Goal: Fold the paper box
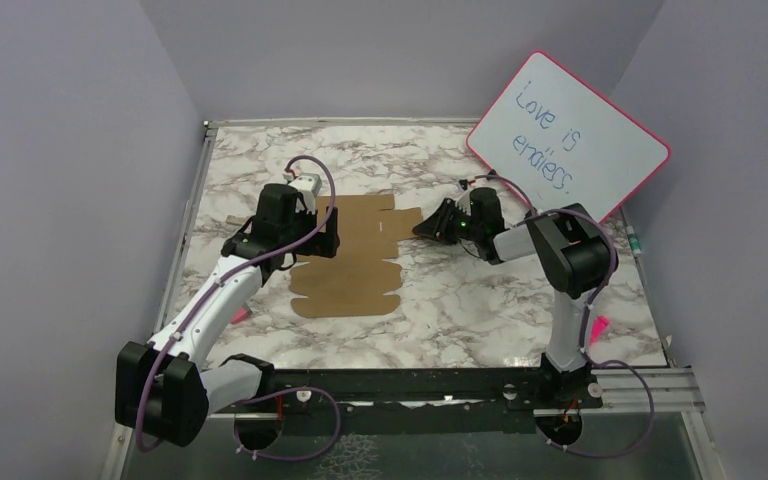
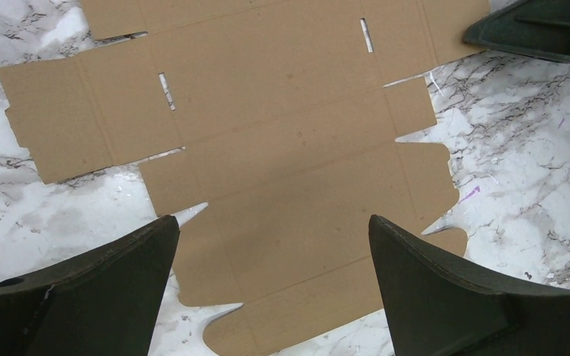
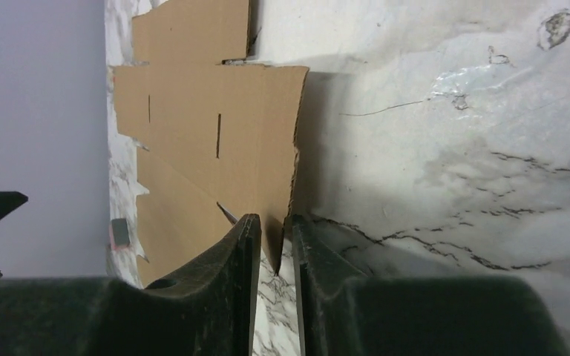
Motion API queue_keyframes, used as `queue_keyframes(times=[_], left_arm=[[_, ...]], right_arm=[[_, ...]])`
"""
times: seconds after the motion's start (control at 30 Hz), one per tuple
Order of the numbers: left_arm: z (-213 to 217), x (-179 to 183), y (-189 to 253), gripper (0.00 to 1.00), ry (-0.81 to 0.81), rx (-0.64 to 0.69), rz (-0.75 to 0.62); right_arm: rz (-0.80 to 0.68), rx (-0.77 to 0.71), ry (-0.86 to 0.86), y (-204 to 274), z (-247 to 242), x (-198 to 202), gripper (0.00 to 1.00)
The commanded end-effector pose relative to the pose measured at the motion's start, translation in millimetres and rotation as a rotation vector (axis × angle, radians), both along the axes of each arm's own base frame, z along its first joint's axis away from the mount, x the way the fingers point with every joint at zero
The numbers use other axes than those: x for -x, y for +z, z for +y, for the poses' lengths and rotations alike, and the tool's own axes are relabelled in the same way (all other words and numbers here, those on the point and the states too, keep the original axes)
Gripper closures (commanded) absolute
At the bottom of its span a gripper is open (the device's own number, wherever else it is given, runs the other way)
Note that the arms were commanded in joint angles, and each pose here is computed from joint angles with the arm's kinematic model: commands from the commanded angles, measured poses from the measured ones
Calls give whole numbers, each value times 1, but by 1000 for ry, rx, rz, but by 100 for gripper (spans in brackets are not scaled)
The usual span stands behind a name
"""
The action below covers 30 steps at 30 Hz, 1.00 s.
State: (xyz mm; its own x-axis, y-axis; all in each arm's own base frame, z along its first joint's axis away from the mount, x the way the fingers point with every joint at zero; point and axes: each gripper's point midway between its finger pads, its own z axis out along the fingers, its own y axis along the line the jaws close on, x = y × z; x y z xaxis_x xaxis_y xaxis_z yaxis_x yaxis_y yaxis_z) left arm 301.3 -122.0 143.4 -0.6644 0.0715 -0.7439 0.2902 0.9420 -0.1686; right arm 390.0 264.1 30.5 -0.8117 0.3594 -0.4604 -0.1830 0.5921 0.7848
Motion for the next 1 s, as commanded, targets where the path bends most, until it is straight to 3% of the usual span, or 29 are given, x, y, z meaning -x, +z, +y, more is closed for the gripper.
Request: queue_keyframes(times=[0.0, 0.23, 0.5, 0.8, 0.97], left_arm=[[-4, -3, 3, 1, -22, 22, -16], [-4, -7, 4, 1, -9, 26, -18], [-11, -16, 4, 1, -2, 92, 14], [-34, -31, 5, 1, -22, 208, 83], [-38, -44, 5, 1, -11, 220, 95]], right_arm=[[-26, -66, 56, 5, 13, 2, 79], [-84, -4, 67, 18, -9, 18, 99], [-60, 11, 56, 27, -51, 47, 99], [-35, 179, -28, 15, -100, 77, 99], [-57, 260, -60, 17, -113, 73, 89]])
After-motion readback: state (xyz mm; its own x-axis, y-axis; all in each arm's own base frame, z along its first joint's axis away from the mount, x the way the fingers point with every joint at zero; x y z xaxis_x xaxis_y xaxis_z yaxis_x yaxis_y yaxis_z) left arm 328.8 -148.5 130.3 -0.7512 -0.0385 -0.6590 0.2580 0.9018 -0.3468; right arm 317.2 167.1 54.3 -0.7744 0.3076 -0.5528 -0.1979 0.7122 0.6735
